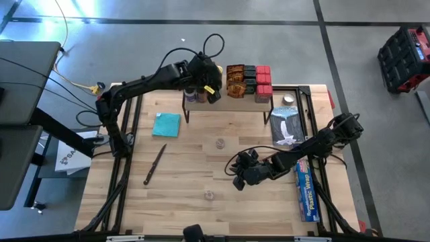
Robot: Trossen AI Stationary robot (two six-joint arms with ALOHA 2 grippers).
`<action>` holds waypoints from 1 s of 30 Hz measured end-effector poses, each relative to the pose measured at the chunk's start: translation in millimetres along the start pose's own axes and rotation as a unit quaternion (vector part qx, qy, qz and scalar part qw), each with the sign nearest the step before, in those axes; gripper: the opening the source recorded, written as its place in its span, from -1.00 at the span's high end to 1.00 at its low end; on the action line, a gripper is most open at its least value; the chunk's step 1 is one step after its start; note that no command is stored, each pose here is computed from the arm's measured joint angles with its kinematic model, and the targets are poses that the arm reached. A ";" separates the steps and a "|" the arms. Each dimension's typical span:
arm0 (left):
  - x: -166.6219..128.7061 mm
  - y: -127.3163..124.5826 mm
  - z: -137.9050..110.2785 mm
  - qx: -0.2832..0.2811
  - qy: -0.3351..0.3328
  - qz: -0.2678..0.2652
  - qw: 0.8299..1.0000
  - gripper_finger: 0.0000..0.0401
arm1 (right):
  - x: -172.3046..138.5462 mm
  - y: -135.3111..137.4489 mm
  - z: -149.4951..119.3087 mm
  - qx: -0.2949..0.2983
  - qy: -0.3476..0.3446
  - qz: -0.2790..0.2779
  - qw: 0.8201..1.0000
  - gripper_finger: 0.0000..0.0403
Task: Shelf spices
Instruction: Put the black seasoning bottle on the shelf, then put the brown seasoning bottle on the shelf
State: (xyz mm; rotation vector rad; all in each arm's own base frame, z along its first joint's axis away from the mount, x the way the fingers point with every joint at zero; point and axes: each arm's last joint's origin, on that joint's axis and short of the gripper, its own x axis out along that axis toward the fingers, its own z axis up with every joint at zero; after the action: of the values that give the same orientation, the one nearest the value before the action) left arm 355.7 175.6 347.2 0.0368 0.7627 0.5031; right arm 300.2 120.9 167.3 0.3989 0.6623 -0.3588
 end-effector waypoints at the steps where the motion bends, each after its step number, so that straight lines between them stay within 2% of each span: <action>1: 0.2 1.1 -0.2 -0.001 0.000 0.001 1.000 -0.12 | 0.0 0.0 0.0 0.000 0.000 0.000 1.000 0.62; 9: 0.4 2.7 -0.5 -0.002 -0.001 -0.009 1.000 -0.14 | 0.0 0.0 0.0 0.000 0.000 0.000 1.000 0.62; 14: 0.4 3.5 -0.5 -0.003 -0.001 -0.008 1.000 -0.29 | 0.0 0.0 0.0 -0.002 0.000 0.000 1.000 0.62; 18: 0.4 4.3 -0.7 -0.003 0.002 0.009 1.000 -0.39 | 0.0 0.0 0.0 -0.002 0.000 0.000 1.000 0.62; 23: 0.3 6.3 -0.2 0.007 0.004 0.041 0.999 -0.42 | 0.0 0.0 0.0 -0.002 0.000 0.000 1.000 0.62; 30: -1.3 2.3 2.0 0.019 -0.005 0.041 0.999 -0.42 | -0.1 0.1 -0.1 -0.002 0.000 0.000 1.000 0.62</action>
State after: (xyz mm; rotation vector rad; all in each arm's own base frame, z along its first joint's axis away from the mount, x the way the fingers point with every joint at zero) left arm 355.3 177.3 350.0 0.1060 0.7641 0.5658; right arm 300.2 121.0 167.3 0.3946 0.6629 -0.3573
